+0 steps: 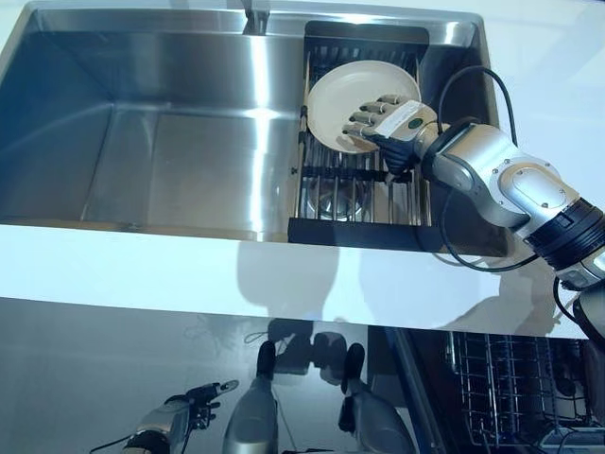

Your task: Take plates into dishwasher

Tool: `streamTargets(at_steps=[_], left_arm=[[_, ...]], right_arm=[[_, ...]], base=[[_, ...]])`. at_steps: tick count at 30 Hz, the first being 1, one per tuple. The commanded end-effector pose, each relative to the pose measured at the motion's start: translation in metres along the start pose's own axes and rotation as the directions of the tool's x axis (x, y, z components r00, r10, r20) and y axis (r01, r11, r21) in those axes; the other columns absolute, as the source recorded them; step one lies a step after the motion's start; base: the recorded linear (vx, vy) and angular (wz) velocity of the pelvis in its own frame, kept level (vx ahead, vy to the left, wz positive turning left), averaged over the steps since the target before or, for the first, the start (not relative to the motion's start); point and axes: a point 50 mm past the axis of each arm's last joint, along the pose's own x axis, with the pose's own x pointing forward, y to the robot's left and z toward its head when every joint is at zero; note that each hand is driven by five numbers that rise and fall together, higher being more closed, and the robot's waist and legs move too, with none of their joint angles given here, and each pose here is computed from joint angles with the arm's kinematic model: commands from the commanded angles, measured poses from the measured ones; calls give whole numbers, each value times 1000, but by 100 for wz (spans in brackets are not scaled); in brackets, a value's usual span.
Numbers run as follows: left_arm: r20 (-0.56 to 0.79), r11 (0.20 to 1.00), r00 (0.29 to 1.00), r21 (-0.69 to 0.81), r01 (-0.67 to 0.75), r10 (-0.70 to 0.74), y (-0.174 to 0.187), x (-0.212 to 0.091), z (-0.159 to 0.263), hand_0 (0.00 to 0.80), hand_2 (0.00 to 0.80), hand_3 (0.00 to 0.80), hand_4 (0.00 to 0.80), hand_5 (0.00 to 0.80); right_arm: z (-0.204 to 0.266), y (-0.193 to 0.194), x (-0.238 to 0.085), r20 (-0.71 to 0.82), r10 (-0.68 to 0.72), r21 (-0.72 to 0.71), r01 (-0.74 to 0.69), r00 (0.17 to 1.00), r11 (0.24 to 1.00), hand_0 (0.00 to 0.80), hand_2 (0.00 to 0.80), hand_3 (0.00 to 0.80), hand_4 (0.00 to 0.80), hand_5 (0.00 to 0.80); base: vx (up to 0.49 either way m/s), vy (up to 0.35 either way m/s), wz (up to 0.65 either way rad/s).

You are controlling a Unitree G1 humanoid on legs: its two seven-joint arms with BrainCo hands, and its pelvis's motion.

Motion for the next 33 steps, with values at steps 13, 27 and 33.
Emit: streamTargets(at_steps=[13, 27, 33], left_arm=[[-21, 1000, 1000, -19, 17, -18, -5, 2, 6, 0, 0, 0, 0, 0], [-12, 999, 999, -41, 31, -32, -9, 2, 11, 0, 0, 0, 0, 0], [-11, 998, 999, -43, 37, -38, -10, 2, 11, 0, 0, 0, 0, 0]], right_arm=[[-23, -43, 3, -117, -159, -137, 143, 980, 980, 0, 0, 0, 0, 0], [-23, -49, 7, -134, -181, -190, 154, 974, 970, 800, 800, 800, 800, 800], [-25, -50, 9, -155, -204, -238, 164, 966, 957, 800, 800, 800, 800, 800]], base=[[0, 0, 0], [0, 0, 0], [-12, 2, 1]])
